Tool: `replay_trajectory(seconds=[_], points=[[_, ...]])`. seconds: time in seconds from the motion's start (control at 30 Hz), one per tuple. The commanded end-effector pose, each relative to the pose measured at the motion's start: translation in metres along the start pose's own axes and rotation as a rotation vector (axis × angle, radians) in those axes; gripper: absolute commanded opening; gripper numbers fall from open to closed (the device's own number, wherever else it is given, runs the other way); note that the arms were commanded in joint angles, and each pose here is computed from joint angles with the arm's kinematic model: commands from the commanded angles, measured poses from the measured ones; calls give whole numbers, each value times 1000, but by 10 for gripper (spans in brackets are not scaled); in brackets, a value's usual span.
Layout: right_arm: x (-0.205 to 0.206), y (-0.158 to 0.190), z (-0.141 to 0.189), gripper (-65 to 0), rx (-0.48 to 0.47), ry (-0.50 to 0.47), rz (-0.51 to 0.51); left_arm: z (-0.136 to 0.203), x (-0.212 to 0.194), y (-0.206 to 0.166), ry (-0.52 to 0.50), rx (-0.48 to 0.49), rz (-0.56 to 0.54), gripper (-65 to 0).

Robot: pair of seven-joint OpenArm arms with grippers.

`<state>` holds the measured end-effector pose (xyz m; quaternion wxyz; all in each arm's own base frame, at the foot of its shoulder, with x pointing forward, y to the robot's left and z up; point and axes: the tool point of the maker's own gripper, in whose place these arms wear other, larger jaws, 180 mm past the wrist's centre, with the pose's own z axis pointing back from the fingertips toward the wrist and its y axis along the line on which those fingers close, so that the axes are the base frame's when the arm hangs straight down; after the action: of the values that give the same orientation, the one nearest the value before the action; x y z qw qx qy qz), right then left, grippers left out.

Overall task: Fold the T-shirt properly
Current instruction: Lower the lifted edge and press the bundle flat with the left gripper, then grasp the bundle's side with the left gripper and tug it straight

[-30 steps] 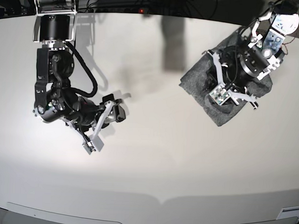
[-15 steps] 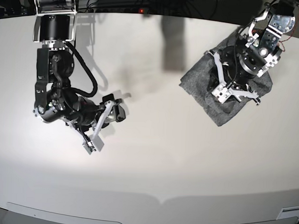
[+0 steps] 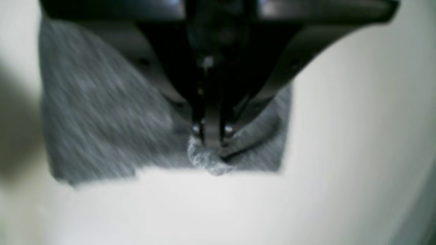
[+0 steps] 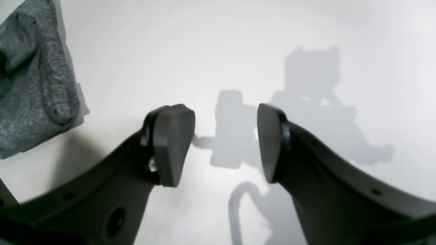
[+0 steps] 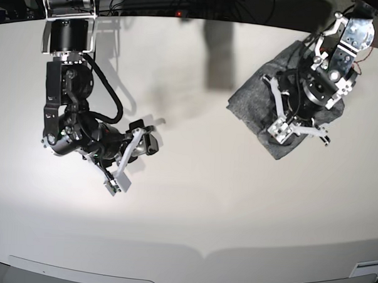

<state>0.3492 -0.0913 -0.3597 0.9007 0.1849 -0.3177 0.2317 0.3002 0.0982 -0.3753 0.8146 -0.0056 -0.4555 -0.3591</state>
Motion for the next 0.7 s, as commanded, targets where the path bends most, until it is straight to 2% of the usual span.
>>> replay_trajectory(seconds=[0.0, 0.1, 0.2, 0.4, 0.57, 0.67], points=[[19, -3, 6, -310, -4, -52, 16, 0, 19, 17, -59, 42, -11, -650], [19, -3, 6, -310, -4, -51, 17, -2, 35, 40, -95, 118, 0, -650], [18, -2, 6, -310, -4, -49, 16, -6, 43, 53, -114, 147, -2, -650], [17, -2, 6, -310, -3, -43, 15, -28, 21, 76, -100, 172, 13, -650], [17, -1, 6, -310, 0, -44, 14, -40, 17, 116, -86, 275, 62, -650], [16, 0, 5, -310, 3, -39, 12, -46, 14, 129, -80, 286, 100, -650]])
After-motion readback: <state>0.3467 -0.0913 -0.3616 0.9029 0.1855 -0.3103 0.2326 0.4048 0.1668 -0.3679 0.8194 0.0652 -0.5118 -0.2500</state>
